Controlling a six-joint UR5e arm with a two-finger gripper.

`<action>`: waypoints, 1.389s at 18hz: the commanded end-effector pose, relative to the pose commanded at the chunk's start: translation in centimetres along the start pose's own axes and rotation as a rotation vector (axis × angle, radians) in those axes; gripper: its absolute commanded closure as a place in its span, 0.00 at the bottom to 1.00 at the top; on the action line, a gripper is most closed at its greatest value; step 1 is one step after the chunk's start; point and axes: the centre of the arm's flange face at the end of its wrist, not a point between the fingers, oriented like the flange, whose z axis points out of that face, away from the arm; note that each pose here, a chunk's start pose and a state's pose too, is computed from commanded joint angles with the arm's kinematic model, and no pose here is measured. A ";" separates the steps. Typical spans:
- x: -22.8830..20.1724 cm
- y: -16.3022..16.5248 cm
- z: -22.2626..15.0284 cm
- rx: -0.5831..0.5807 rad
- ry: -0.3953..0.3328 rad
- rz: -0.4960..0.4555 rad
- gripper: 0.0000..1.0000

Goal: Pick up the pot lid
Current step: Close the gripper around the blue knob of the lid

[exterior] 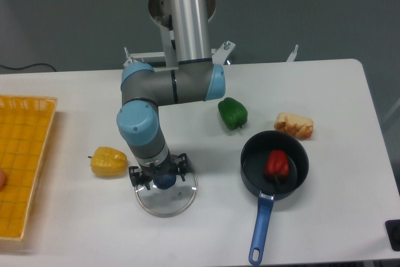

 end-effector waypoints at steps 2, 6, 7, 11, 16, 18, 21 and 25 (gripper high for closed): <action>0.4 0.2 0.0 -0.001 0.001 0.008 0.12; 0.6 0.3 0.4 -0.007 0.001 0.027 0.20; 0.6 0.2 0.3 -0.006 0.002 0.027 0.22; 0.7 0.3 0.4 -0.008 0.001 0.030 0.30; 0.9 0.2 0.1 -0.004 0.003 0.040 0.40; 0.9 0.1 0.0 -0.005 0.006 0.042 0.40; 0.8 -0.2 -0.6 0.007 0.008 0.042 0.40; 0.4 -0.8 -2.0 0.019 0.008 0.047 0.40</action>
